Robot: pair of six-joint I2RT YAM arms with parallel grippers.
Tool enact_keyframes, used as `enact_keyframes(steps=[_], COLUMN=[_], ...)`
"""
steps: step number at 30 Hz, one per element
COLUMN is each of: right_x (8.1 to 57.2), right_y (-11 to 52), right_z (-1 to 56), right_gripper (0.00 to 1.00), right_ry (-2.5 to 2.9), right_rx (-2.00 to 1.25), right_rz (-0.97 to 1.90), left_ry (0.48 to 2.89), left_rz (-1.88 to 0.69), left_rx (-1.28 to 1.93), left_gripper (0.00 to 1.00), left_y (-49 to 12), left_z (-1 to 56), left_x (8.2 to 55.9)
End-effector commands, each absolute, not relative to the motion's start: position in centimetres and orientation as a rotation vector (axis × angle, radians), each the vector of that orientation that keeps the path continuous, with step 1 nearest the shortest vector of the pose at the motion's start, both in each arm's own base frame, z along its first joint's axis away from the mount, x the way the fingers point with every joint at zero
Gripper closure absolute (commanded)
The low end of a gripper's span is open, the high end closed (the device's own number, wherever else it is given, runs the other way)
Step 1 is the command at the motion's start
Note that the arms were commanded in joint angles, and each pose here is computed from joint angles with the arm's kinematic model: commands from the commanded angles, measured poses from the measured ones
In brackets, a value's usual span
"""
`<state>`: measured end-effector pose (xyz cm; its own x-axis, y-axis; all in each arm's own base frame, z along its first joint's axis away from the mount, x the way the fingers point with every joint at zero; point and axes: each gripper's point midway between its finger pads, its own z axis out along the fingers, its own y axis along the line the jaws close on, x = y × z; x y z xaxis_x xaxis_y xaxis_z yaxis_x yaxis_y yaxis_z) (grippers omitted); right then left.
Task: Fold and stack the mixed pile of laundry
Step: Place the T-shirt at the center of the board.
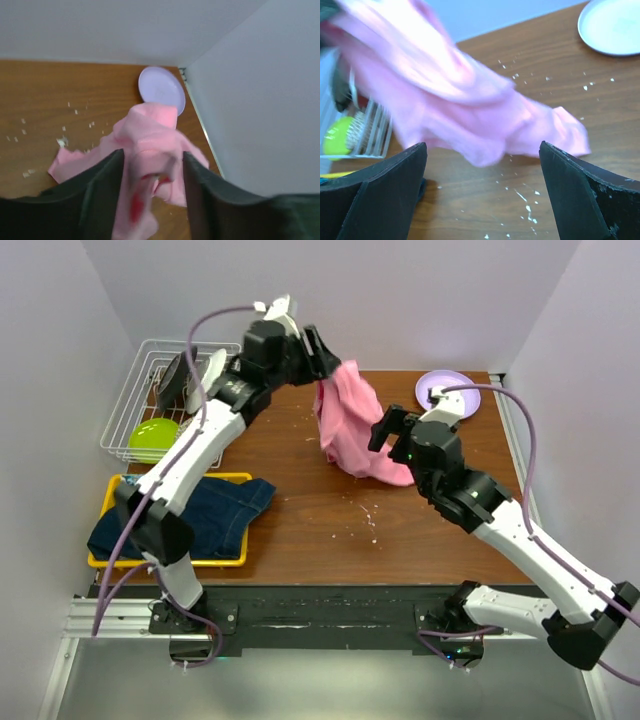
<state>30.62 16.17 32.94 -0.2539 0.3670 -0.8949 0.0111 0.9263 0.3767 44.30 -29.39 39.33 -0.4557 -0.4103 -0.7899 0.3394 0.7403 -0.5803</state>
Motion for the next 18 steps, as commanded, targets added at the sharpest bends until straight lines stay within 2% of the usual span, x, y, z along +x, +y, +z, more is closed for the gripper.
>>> enact_keyframes(steps=[1, 3, 4, 5, 6, 8, 9, 10, 15, 18], right_x=[31.9, 32.9, 33.3, 34.1, 34.9, 35.5, 35.7, 35.7, 34.1, 32.4], right_y=[16.9, 17.1, 17.1, 17.2, 16.4, 16.8, 16.9, 17.2, 20.7, 23.6], right_z=[29.0, 27.2, 26.3, 24.6, 23.8, 22.1, 21.7, 21.3, 16.4, 12.8], right_gripper=[0.01, 0.01, 0.01, 0.01, 0.01, 0.01, 0.01, 0.01, 0.02, 0.08], right_ry=[1.899, 1.958, 1.987, 2.034, 2.057, 2.107, 2.113, 2.122, 2.240, 2.309], right_rx=[0.253, 0.234, 0.229, 0.227, 0.248, 0.227, 0.215, 0.198, 0.001, -0.095], right_rz=[0.268, 0.278, 0.283, 0.267, 0.263, 0.275, 0.273, 0.279, 0.204, 0.177], left_ry=[1.936, 2.004, 1.987, 1.980, 2.030, 2.022, 2.068, 2.044, 2.134, 2.165], left_rz=[-0.773, -0.713, -0.715, -0.709, -0.628, -0.576, -0.516, -0.510, -0.528, -0.530], left_rx=[-0.029, -0.041, -0.042, -0.041, -0.075, -0.098, -0.117, -0.133, -0.153, -0.189], left_gripper=[0.17, 0.11, 0.10, 0.09, 0.09, 0.08, 0.07, 0.06, 0.09, 0.10], left_y=[-29.3, -28.4, -27.7, -27.2, -25.7, -23.5, -22.2, -21.0, -19.2, -18.3], left_z=[34.4, 31.5, 32.3, 32.1, 29.2, 29.4, 26.8, 27.6, 22.7, 21.0], left_x=[46.1, 45.4, 44.2, 43.7, 43.1, 41.1, 40.1, 38.9, 34.5, 33.2])
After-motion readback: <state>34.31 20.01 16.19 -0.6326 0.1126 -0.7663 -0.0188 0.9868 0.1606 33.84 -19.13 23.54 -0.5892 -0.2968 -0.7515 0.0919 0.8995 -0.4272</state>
